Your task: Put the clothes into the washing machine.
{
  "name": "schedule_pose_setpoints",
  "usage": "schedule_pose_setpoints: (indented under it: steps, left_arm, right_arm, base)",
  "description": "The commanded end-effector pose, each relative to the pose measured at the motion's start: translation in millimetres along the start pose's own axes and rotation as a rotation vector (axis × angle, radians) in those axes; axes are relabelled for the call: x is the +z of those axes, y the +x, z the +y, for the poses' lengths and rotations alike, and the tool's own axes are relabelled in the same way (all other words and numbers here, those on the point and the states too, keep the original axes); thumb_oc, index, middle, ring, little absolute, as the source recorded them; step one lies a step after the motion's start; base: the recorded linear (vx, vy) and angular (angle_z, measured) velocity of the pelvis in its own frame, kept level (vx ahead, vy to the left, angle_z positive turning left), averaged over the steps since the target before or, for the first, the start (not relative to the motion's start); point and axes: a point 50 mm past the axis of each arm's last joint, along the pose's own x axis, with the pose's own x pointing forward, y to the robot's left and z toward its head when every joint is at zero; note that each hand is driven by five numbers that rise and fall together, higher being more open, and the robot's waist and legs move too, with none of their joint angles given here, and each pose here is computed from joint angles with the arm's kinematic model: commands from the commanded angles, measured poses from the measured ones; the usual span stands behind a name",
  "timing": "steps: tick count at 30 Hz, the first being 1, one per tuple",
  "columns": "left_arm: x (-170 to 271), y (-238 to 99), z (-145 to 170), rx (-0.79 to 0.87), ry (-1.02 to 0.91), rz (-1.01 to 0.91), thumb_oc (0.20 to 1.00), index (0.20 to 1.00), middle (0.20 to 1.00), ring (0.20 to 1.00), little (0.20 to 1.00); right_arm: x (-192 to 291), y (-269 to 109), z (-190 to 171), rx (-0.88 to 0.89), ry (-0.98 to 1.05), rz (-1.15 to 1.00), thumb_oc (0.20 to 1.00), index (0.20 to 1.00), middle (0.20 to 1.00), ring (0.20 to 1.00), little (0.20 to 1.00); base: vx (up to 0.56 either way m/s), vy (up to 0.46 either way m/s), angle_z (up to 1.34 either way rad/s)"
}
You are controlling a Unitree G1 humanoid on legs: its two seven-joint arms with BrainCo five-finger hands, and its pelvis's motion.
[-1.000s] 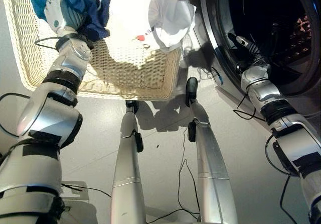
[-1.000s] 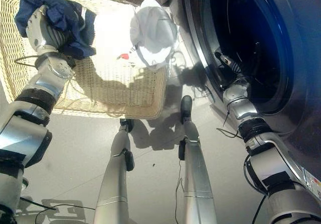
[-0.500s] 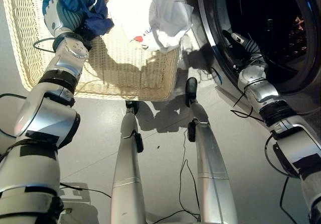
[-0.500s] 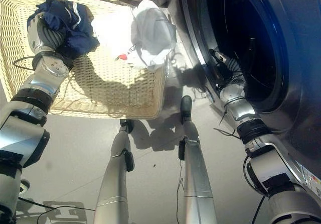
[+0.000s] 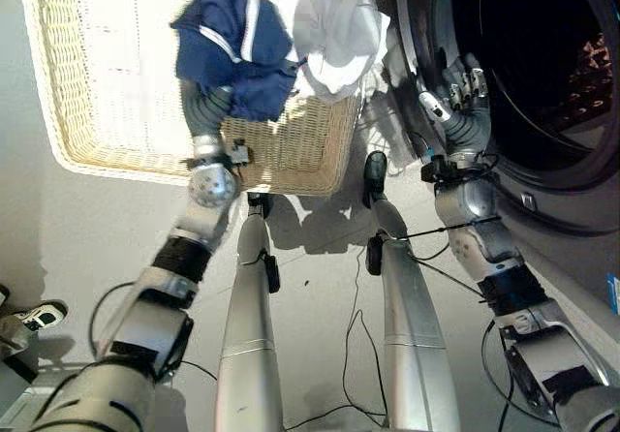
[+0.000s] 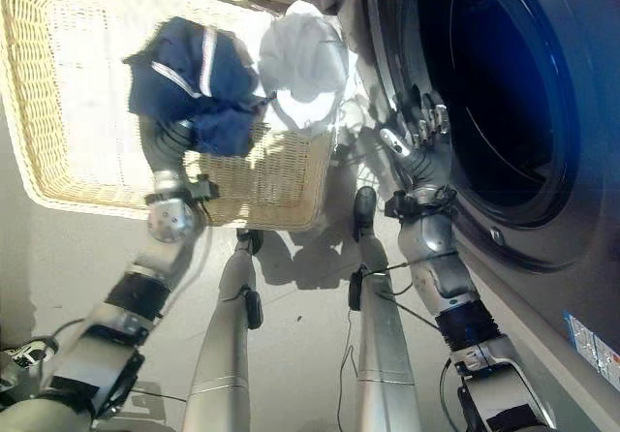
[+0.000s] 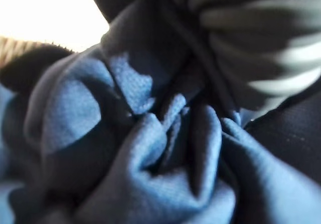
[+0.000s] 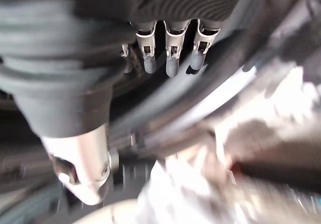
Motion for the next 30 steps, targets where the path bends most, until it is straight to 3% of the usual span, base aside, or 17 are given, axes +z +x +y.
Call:
schedule_pose_setpoints:
  steps: [1,9,19,30]
  left_arm:
    - [47.9,10.8,-19.6,-0.182,-0.058,-0.283,0.200,0.200,0.200,0.200,0.200]
    - [72.5,-2.6,-40.8,-0.422,-0.133,-0.346,0.200,0.200,0.200,0.200,0.200]
    - [83.9,-10.7,-55.0,-0.541,-0.121,-0.387,0.200,0.200,0.200,0.200,0.200]
    - [80.3,-11.0,-69.3,-0.565,0.248,-0.497,0.200,0.200,0.200,0.200,0.200]
  right_arm:
    - [23.2,-5.8,14.7,0.136,-0.004,-0.107,1.000,1.000,1.000,1.000,1.000]
    - [30.4,-16.6,36.6,0.427,0.023,-0.056,1.000,1.000,1.000,1.000,1.000]
    - [27.5,-22.8,53.1,0.635,0.060,0.041,1.000,1.000,1.000,1.000,1.000]
    - [33.9,-30.5,77.9,0.841,0.195,0.065,1.000,1.000,1.000,1.000,1.000]
  base:
    - [0.02,-0.053,0.03]
    - [0.01,-0.033,0.06]
    - [0.00,-0.012,0.03]
    - [0.00,-0.006,0.01]
